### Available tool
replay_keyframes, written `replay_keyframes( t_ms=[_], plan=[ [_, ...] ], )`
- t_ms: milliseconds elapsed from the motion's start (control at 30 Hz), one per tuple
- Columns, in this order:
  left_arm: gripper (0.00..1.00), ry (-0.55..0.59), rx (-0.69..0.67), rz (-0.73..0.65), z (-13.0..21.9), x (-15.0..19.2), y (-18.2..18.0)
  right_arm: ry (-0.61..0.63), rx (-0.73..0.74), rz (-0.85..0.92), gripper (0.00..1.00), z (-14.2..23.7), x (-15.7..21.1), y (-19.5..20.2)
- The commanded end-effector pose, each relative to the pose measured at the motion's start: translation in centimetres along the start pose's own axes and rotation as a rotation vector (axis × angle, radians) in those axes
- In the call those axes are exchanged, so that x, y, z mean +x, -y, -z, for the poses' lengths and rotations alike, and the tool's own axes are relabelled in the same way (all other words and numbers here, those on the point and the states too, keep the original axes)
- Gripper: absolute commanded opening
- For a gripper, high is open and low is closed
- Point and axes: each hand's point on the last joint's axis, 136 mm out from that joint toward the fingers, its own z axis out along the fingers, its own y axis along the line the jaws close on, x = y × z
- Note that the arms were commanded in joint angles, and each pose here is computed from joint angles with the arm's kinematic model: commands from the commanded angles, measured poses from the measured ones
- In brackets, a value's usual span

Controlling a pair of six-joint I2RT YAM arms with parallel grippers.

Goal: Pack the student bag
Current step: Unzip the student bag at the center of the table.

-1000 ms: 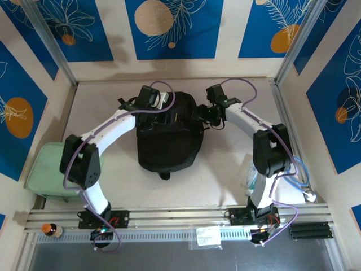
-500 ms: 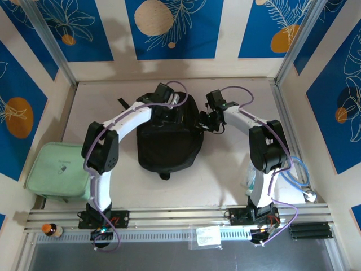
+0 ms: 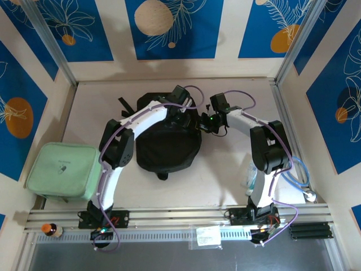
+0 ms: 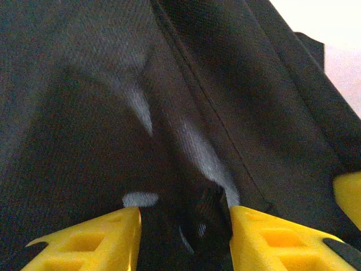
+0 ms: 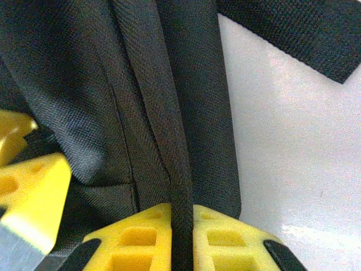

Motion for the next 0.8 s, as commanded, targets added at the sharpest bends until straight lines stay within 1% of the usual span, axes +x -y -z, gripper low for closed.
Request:
replay_keyframes(
  t_ms=[0,133,167,367,433,633,767],
  plan=[
    [0.43,-0.02,-0.045,-0.038,0.0,-0.2,-0.4,-0.024,-0.069,0.008,0.11,0.9,1.0,-1.5],
    [0.43,-0.046,-0.061,-0.045,-0.9,0.1,-0.5,-0.026,-0.077,0.009,0.11,1.0,1.3,-1.6],
    [0.41,-0.049,-0.07,-0.042,-1.0,0.1,-0.6,-0.026,-0.078,0.009,0.1,1.0,1.4,-1.6],
    [0.14,-0.019,-0.08,-0.018,0.1,-0.8,-0.7,-0.013,-0.061,0.012,0.09,1.3,1.3,-1.3],
    [0.08,-0.004,-0.081,-0.012,0.8,-1.1,-0.7,-0.011,-0.054,0.013,0.08,1.3,1.3,-1.1],
    [0.08,0.038,-0.039,0.01,3.2,-2.0,-0.1,-0.006,-0.035,0.009,0.08,1.2,1.3,-0.7],
    [0.11,0.042,-0.006,0.024,3.9,-1.9,0.1,-0.004,-0.027,0.008,0.08,1.1,1.3,-0.5]
  ],
)
